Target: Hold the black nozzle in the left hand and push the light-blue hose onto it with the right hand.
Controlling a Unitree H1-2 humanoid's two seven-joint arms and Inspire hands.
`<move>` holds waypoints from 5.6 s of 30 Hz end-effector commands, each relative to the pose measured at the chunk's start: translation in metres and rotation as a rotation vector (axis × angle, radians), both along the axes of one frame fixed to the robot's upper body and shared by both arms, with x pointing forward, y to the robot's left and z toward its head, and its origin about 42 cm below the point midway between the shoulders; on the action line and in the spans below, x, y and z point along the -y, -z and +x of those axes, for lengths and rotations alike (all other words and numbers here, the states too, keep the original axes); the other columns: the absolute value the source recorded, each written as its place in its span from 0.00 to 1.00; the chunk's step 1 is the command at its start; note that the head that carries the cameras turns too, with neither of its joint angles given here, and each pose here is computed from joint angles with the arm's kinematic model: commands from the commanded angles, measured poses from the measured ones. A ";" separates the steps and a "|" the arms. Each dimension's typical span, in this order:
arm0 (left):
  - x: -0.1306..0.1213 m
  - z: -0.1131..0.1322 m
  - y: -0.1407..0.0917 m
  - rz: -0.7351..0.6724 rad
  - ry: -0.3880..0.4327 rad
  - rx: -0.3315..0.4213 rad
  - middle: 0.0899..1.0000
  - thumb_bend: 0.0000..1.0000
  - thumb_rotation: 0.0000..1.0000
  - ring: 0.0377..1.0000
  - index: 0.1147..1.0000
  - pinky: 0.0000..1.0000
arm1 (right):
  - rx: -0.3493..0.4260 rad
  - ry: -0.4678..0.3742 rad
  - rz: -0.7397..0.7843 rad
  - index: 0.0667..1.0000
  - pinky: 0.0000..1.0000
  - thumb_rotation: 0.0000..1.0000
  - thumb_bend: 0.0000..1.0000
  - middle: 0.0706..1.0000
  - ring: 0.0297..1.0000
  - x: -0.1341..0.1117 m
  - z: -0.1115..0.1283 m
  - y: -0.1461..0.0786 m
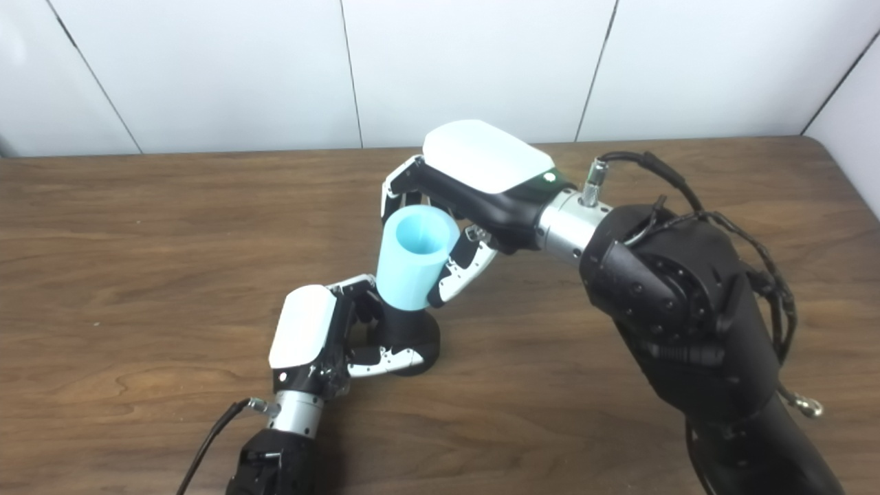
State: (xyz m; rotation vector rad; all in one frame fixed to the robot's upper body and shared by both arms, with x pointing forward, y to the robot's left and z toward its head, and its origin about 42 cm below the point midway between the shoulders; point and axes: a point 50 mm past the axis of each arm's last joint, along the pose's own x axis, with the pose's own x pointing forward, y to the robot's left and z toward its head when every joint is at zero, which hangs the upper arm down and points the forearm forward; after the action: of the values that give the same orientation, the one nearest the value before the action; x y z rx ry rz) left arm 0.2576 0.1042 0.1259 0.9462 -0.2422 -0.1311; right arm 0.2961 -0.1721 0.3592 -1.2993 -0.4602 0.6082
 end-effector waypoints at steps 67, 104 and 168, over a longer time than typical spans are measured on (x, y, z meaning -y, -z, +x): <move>0.005 -0.026 0.039 0.046 0.012 -0.238 0.35 0.52 0.00 0.38 0.42 0.33 | -0.014 -0.047 -0.194 0.48 0.35 0.00 0.52 0.47 0.37 -0.033 0.014 -0.005; 0.004 -0.022 0.040 0.049 0.003 -0.260 0.43 0.53 0.00 0.37 0.42 0.33 | 0.040 -0.068 -0.190 0.79 0.70 0.25 1.00 0.81 0.82 -0.015 0.021 -0.017; -0.007 -0.016 0.045 0.072 -0.010 -0.281 0.38 0.53 0.00 0.43 0.42 0.38 | 0.106 -0.056 -0.088 0.93 0.92 0.73 0.64 0.99 1.00 0.024 -0.073 0.068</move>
State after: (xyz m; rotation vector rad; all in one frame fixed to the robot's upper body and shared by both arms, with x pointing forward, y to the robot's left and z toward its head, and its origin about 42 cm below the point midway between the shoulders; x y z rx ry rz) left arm 0.2607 0.1024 0.1258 0.9453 -0.2144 -0.1416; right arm 0.2262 -0.1948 0.2898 -1.3783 -0.5523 0.5985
